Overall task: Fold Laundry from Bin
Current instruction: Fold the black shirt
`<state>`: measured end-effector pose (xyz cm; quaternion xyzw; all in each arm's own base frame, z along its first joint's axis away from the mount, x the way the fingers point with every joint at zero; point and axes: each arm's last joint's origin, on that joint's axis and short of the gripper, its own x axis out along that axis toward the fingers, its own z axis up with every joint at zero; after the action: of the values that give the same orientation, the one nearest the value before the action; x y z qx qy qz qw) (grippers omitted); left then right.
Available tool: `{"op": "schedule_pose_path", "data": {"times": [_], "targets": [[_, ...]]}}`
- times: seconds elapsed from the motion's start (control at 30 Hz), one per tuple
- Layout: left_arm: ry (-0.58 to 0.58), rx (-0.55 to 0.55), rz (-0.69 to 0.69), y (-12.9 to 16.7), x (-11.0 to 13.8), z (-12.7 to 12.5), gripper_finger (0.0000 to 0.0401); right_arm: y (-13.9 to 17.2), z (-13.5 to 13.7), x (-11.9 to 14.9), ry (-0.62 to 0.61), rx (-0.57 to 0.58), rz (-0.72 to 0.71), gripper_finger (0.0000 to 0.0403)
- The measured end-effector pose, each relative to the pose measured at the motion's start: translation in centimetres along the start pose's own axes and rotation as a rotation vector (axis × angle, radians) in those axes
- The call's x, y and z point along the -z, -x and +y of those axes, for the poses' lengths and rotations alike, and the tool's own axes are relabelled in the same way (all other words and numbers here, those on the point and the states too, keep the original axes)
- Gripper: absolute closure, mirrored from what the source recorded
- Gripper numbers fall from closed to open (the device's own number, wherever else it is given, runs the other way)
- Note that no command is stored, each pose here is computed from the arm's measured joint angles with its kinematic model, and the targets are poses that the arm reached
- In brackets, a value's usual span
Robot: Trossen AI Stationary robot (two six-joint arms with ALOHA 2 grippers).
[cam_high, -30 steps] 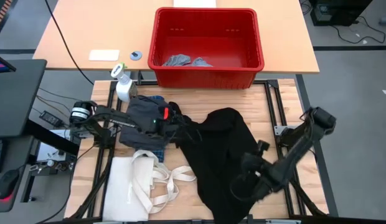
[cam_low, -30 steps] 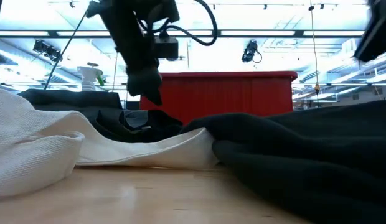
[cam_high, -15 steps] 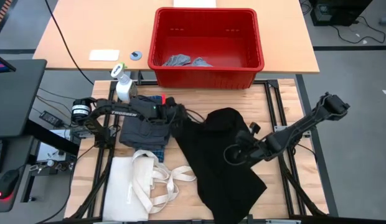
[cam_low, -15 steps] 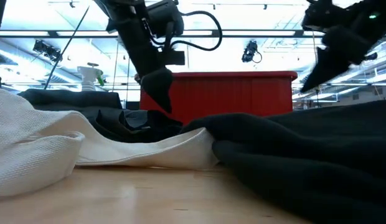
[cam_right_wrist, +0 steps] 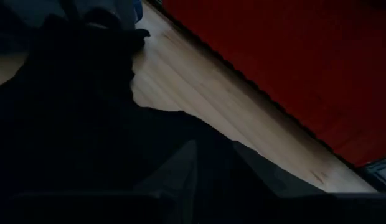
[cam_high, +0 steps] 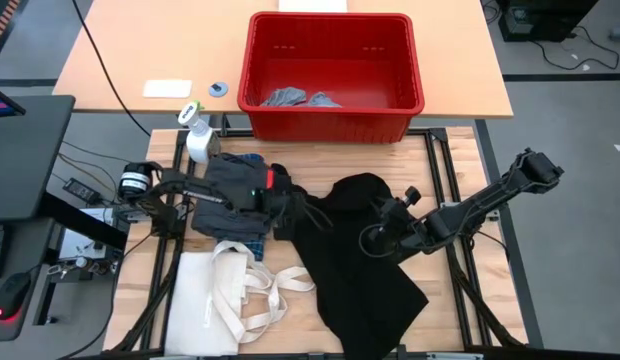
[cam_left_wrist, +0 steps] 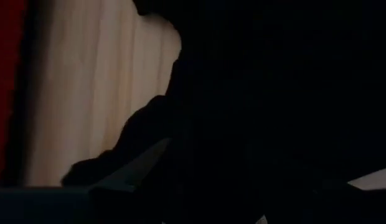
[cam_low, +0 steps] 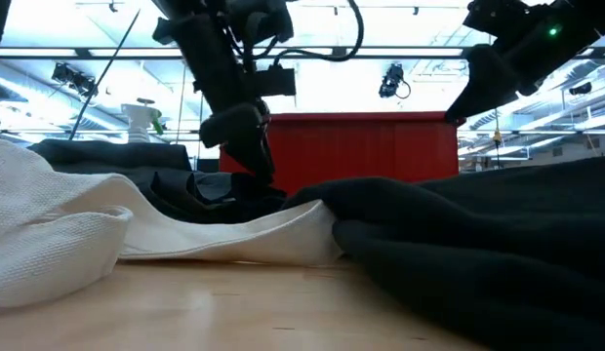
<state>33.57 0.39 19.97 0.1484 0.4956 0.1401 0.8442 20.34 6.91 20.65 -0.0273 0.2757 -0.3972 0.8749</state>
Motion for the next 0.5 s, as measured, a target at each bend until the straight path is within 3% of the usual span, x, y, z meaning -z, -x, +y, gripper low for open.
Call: {"op": "schedule_pose_path", "data": {"times": [0.2, 0.4, 0.5], "targets": [[-0.094, -0.126, 0.036, -0.9, 0.1, -2.3, 0.0193, 0.0, 0.0, 0.0, 0.016, 0.0, -0.004, 0.03], [-0.131, -0.286, 0.118, -2.6, 0.9, -2.5, 0.0198, 0.0, 0.0, -0.1, 0.017, 0.006, -0.015, 0.03], [-0.12, -0.377, 0.119, -2.6, 0.8, -2.4, 0.0223, 0.0, 0.0, -0.1, 0.027, 0.007, -0.017, 0.03]]}}
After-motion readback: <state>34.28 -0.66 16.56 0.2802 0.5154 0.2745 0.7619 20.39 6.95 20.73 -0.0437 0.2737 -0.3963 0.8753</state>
